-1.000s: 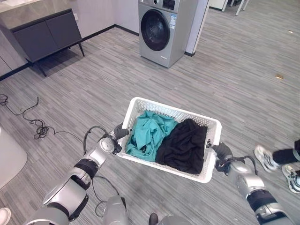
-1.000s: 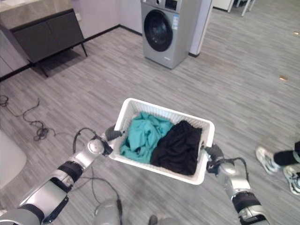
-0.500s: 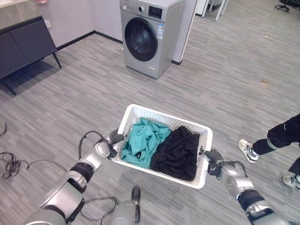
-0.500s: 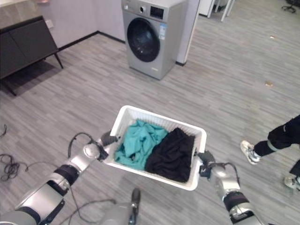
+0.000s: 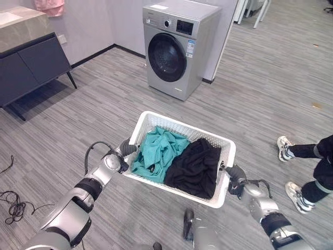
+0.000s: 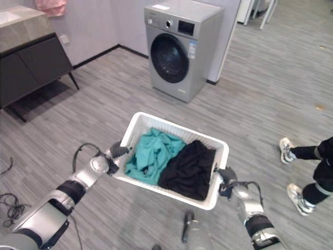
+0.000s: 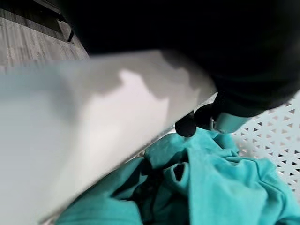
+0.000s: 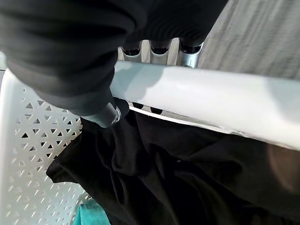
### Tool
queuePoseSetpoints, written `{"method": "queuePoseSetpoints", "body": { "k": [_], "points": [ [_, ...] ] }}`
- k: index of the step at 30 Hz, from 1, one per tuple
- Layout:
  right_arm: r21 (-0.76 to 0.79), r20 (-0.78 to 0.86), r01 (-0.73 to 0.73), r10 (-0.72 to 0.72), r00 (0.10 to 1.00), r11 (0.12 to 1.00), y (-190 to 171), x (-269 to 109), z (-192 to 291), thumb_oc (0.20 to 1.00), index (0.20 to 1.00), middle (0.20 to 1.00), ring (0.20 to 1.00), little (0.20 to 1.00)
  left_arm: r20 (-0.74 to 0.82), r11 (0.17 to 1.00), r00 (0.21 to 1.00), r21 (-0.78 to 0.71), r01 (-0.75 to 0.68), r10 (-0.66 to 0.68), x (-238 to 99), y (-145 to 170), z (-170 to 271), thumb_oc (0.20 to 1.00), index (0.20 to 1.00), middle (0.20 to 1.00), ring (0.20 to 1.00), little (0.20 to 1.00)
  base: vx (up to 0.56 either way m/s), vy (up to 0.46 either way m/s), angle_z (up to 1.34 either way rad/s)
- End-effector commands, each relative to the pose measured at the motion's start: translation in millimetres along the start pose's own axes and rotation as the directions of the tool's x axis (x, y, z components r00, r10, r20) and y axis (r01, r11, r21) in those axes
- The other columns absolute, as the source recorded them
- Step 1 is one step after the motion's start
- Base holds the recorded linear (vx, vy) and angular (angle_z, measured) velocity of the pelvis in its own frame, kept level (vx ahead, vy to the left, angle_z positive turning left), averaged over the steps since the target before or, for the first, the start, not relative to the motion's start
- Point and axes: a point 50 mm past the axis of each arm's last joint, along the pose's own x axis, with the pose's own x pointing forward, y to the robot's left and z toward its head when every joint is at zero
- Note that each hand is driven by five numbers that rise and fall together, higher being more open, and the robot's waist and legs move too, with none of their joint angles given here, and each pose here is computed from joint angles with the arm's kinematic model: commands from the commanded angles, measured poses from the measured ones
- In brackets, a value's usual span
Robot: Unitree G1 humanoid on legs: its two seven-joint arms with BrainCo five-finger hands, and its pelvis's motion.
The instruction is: Grab the laundry basket,head to the washer,open it,put in the laundry and shut it.
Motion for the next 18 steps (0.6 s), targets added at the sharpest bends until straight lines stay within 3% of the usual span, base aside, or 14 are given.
{"method": "queuePoseSetpoints", "body": {
  "k": [1,8,13,18],
  "points": [
    [0.039,0.293,-0.142,0.124,0.948,0.989,17.0,1.6,61.8,0.200,0.200,0.200,0.200,0.200,0.142,0.996,0.987,-0.060,-0.067,0.074,10.0,11.7,39.0,0.200,0.200,0.200,0.200,0.200,0.37,-0.045,0.64],
    [0.082,0.282,-0.085,0.059,0.958,0.993,-10.9,-7.7,53.2,0.200,0.200,0.200,0.200,0.200,0.140,0.997,0.989,-0.067,-0.036,0.045,12.2,1.8,41.8,0.200,0.200,0.200,0.200,0.200,0.54,-0.182,0.58],
    [0.070,0.299,-0.063,0.039,0.954,0.996,-16.8,-7.6,64.0,0.200,0.200,0.200,0.200,0.200,0.167,0.995,0.985,-0.092,-0.033,0.048,12.9,5.9,51.4,0.200,0.200,0.200,0.200,0.200,0.33,-0.246,0.00],
    [0.060,0.311,-0.072,0.050,0.949,0.996,-13.0,-10.4,62.4,0.200,0.200,0.200,0.200,0.200,0.184,0.994,0.982,-0.106,-0.032,0.051,12.8,4.5,56.1,0.200,0.200,0.200,0.200,0.200,0.26,0.030,-0.39]
  ]
}}
